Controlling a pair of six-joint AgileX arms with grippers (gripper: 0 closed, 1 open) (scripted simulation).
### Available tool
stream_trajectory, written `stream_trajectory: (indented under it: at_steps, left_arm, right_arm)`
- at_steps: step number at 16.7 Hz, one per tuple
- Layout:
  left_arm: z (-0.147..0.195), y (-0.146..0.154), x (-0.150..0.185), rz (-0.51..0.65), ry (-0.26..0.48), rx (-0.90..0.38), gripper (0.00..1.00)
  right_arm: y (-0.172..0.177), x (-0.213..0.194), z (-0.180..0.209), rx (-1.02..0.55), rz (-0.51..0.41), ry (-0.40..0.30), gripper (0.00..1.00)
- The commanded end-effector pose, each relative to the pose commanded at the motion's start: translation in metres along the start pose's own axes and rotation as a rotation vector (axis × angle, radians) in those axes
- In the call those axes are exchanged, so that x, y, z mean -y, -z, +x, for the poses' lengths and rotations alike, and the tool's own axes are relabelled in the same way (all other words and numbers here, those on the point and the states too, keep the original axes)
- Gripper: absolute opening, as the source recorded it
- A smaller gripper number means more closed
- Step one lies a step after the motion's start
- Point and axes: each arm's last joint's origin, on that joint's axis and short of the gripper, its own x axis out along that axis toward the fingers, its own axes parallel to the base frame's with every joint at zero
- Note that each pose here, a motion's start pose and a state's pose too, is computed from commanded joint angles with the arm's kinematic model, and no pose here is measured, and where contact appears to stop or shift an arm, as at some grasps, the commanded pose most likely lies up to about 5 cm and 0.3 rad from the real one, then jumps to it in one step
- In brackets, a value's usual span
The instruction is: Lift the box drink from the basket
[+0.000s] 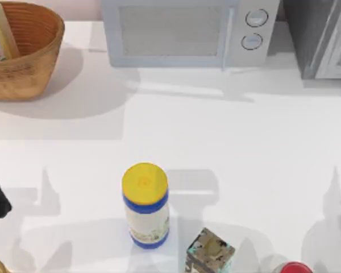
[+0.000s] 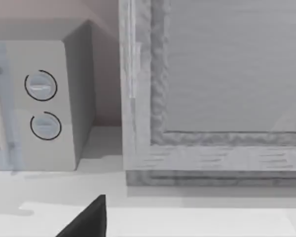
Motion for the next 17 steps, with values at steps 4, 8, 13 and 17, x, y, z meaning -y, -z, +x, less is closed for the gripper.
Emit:
stream_trajectory:
  at_steps: [4,8,13,17]
  left_arm:
    - [0.001,-0.002,0.000,-0.001,0.000,-0.007,1.00]
    - [0.011,-0.019,-0.001,-0.004,-0.001,-0.018,1.00]
    - [0.046,-0.054,-0.005,-0.006,0.003,-0.009,1.00]
    - [0.095,-0.072,-0.011,-0.008,0.007,-0.005,1.00]
  right_arm:
    - [0.000,0.000,0.000,0.000,0.000,0.000,1.00]
    - [0.000,0.000,0.000,0.000,0.000,0.000,1.00]
    - [0.000,0.000,0.000,0.000,0.000,0.000,1.00]
    - [0.000,0.000,0.000,0.000,0.000,0.000,1.00]
